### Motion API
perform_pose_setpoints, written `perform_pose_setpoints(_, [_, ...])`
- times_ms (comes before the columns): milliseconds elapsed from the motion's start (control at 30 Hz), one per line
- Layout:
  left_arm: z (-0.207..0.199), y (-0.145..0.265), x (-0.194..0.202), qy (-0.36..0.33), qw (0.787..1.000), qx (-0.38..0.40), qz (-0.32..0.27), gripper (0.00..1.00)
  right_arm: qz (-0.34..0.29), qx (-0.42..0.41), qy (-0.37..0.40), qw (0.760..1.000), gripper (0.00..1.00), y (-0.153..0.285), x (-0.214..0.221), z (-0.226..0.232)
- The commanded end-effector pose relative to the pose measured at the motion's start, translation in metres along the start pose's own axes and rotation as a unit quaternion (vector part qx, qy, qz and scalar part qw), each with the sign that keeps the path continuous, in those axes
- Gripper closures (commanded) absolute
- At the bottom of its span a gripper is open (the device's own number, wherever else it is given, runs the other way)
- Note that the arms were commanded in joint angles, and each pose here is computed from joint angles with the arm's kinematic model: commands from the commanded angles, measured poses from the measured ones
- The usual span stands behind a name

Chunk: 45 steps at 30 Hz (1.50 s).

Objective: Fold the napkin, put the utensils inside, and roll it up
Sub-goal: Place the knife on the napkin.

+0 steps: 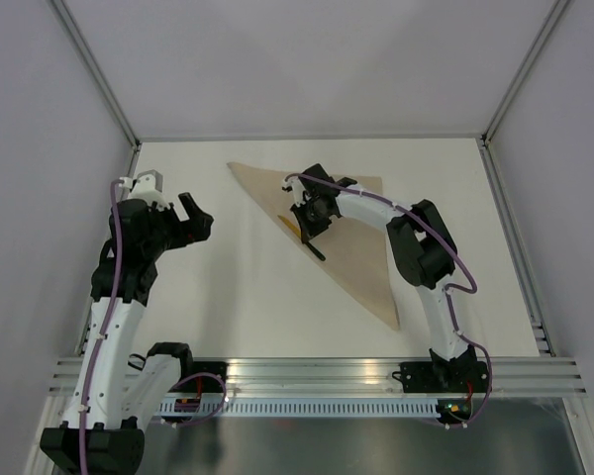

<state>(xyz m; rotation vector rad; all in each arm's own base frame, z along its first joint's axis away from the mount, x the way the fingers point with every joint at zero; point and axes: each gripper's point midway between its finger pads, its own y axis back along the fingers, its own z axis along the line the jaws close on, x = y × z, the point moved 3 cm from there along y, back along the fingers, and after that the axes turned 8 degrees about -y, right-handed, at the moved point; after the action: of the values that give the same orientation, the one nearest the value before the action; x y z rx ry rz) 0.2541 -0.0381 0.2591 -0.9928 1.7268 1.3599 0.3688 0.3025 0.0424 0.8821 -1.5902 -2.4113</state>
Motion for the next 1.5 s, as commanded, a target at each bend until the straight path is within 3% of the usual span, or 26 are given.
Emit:
perform_pose_setpoints(0, [-0.017,0.009,-0.025,0.020,0.999,0.039,-0.029,0.00,0.019,0.013,-0.013,1.000,0.99,-0.017,0.006,-0.003])
perform_pose_setpoints(67, [-0.020,0.010,-0.029,0.024,0.998,0.046,-0.036,0.00,0.020,0.012,-0.015,1.000,0.96,-0.017,0.006,-0.003])
perform_pose_setpoints(167, [-0.024,0.009,-0.032,0.029,0.997,0.060,-0.041,0.00,0.021,0.013,-0.015,1.000,0.84,-0.012,0.006,-0.002])
perform_pose_setpoints(300, [-0.032,0.007,-0.038,0.040,0.995,0.085,-0.046,0.00,0.002,0.011,-0.014,1.000,0.57,0.008,-0.007,0.005])
perform_pose_setpoints(467, [-0.040,0.004,-0.043,0.051,0.991,0.111,-0.059,0.00,-0.022,0.016,-0.011,1.000,0.44,0.035,-0.027,0.012])
perform_pose_setpoints(633, [-0.050,0.005,-0.052,0.044,0.983,0.151,-0.095,0.00,-0.053,0.023,-0.008,0.998,0.41,0.077,-0.047,0.017])
perform_pose_setpoints(800, [-0.070,0.003,-0.044,0.027,0.969,0.216,-0.120,0.00,-0.105,0.033,-0.030,0.994,0.40,0.144,-0.064,-0.009])
perform_pose_setpoints(867, [-0.076,-0.005,-0.039,0.008,0.968,0.212,-0.132,0.00,-0.120,0.036,-0.077,0.989,0.40,0.167,-0.060,-0.046])
perform_pose_setpoints(1033, [-0.141,-0.019,-0.004,-0.091,0.959,0.236,-0.129,0.02,-0.188,0.057,-0.145,0.970,0.39,0.242,-0.042,-0.116])
perform_pose_setpoints(1067, [-0.164,-0.013,0.003,-0.123,0.946,0.265,-0.139,0.03,-0.187,0.062,-0.157,0.968,0.39,0.245,-0.033,-0.125])
perform_pose_setpoints(1233, [-0.208,-0.023,0.065,-0.224,0.927,0.270,-0.132,0.04,-0.217,0.049,-0.208,0.952,0.39,0.271,-0.009,-0.154])
perform_pose_setpoints(1467, [-0.275,-0.015,0.147,-0.384,0.854,0.319,-0.149,0.04,-0.206,0.058,-0.262,0.941,0.40,0.257,0.020,-0.193])
